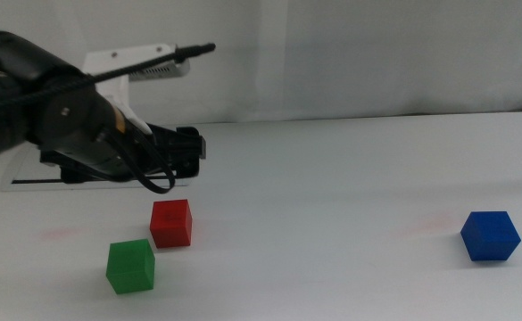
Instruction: Stack red cubes first, then green, then blue cubes in a specific spot.
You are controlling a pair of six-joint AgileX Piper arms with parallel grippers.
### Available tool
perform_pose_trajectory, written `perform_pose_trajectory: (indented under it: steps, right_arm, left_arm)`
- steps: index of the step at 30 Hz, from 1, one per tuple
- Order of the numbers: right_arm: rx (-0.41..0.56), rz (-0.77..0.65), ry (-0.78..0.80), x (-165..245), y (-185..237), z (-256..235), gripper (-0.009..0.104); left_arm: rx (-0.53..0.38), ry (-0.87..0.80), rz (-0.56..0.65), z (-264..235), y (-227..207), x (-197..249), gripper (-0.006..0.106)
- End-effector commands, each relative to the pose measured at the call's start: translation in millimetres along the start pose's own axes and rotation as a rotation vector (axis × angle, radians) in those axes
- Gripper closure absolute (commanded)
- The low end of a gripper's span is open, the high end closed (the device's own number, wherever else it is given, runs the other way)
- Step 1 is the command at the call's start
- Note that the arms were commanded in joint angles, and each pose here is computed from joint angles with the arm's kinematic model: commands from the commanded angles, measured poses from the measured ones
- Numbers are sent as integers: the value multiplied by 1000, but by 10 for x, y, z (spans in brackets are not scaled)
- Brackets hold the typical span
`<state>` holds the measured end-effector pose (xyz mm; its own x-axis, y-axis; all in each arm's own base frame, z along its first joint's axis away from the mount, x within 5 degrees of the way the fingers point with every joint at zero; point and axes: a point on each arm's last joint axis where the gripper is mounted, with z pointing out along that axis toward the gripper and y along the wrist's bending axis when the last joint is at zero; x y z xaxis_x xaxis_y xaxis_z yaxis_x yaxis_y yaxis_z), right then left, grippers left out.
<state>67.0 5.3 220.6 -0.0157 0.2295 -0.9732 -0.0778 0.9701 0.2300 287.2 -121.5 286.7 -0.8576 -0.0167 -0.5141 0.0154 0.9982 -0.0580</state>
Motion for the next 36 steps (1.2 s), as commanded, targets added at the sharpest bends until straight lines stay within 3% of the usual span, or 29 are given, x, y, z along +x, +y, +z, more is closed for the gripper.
perform_pose_trajectory:
  steps: [1,11,36]
  right_arm:
    - [5,-10,-1,8,-6,-2,-8]
    - [5,-10,-1,8,-6,-2,-8]
    - [5,-10,-1,8,-6,-2,-8]
  left_arm:
    - [-23,35,-35,129,-36,8,10]
    - [-71,139,-59,607,-97,88,10]
    - [-77,167,-99,1009,-131,131,10]
